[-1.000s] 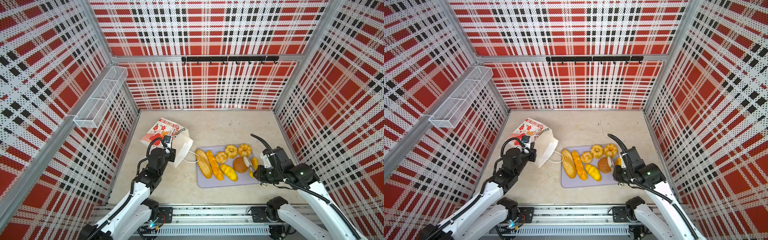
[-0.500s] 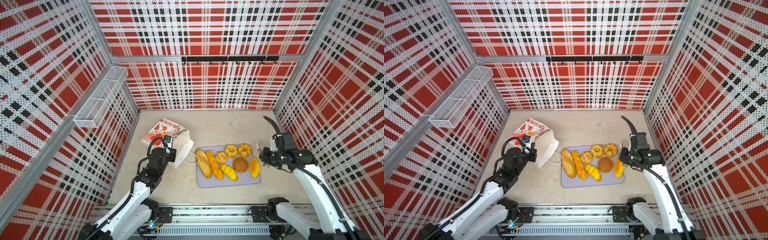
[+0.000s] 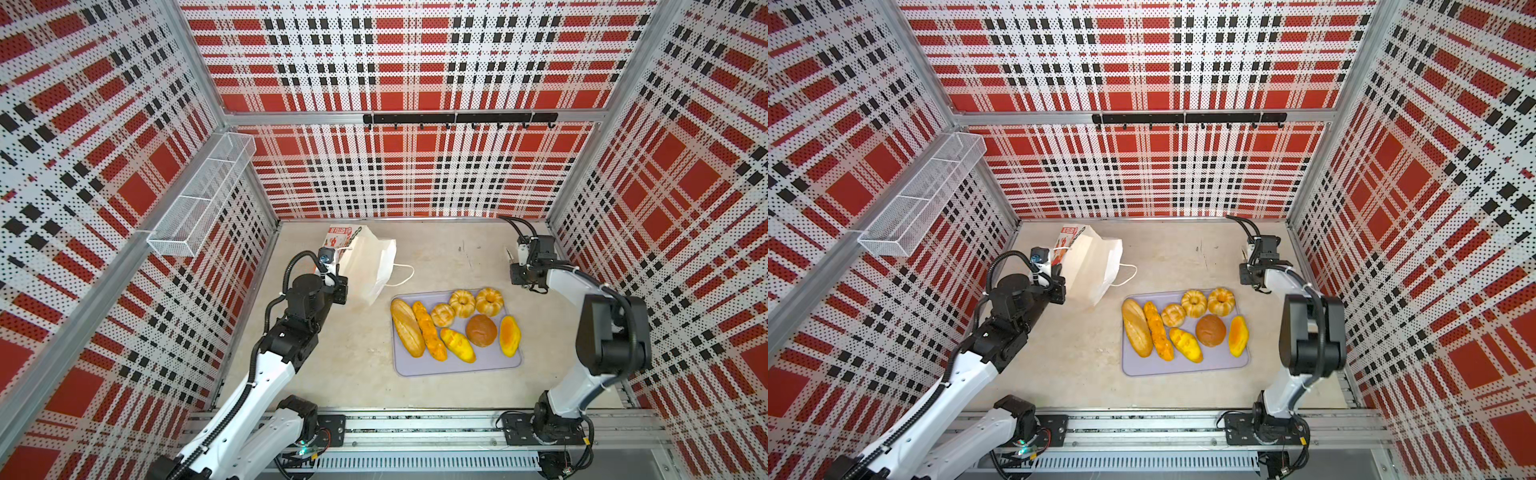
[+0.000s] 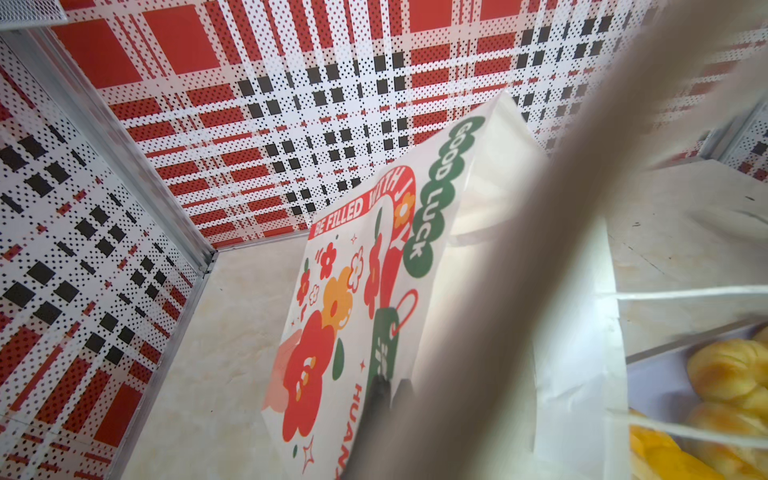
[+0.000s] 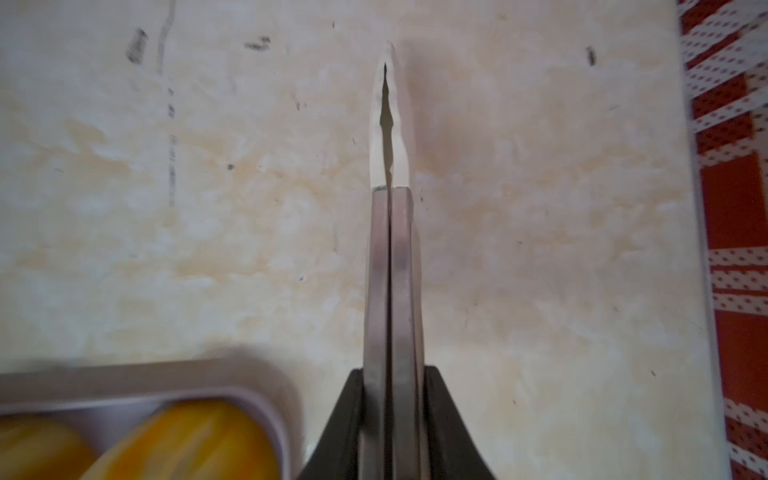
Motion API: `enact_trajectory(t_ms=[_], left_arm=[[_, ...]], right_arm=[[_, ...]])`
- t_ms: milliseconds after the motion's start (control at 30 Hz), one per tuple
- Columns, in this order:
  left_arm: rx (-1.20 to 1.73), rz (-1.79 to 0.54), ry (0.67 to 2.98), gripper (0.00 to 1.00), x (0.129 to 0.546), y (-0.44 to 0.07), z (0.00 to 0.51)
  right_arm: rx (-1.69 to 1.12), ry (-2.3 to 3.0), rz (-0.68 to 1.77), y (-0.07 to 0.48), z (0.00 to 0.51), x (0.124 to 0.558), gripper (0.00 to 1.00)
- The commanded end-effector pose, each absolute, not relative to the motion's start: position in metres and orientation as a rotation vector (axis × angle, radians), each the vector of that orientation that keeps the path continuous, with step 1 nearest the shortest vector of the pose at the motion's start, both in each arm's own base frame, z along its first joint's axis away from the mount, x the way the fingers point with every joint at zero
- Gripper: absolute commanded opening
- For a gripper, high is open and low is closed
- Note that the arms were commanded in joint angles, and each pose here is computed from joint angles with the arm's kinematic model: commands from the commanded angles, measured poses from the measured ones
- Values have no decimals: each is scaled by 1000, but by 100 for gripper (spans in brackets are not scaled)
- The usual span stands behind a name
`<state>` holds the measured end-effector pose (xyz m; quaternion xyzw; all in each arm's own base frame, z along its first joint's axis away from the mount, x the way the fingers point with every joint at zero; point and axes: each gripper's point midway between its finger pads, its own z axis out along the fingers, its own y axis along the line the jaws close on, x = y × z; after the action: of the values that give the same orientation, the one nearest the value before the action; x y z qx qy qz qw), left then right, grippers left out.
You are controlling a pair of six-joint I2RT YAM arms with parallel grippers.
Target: Take the fake bread out of the paper bag
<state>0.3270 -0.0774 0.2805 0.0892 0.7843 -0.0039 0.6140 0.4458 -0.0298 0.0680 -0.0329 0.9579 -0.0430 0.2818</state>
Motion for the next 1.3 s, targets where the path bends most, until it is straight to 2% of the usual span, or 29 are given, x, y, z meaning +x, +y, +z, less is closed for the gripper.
enact_trajectory(t_ms=[0, 100, 167, 267, 333, 367, 667, 867, 1167, 1200, 1267], left_arm=[[145, -45, 1804, 0, 325, -72, 307], [37, -104, 1835, 0, 332, -63, 321], [-36, -164, 1862, 0, 342, -61, 327], [-127, -247, 1919, 0, 361, -61, 332], [-192, -291, 1950, 0, 375, -60, 335], [-205, -314, 1962, 0, 384, -62, 336], [-329, -503, 1991, 0, 450, -65, 333], [-381, -575, 1993, 0, 485, -63, 329], [-430, -652, 2075, 0, 521, -59, 276], [-437, -660, 2078, 3, 524, -57, 272], [-437, -673, 2082, 24, 527, -54, 267]], right_arm=[[-160, 2517, -226, -43, 78, 478, 33], [-54, 2611, -338, -63, 70, 479, 44], [-15, 2607, -343, -66, 79, 480, 58], [44, 2587, -325, -68, 102, 480, 68], [97, 2584, -297, -72, 116, 476, 94], [98, 2568, -254, -69, 125, 475, 100], [147, 2421, -32, -42, 191, 437, 100], [134, 2404, 123, -17, 181, 385, 100], [155, 2392, 165, -8, 172, 334, 100], [154, 2389, 167, -7, 172, 332, 100], [159, 2392, 176, -6, 173, 331, 100]])
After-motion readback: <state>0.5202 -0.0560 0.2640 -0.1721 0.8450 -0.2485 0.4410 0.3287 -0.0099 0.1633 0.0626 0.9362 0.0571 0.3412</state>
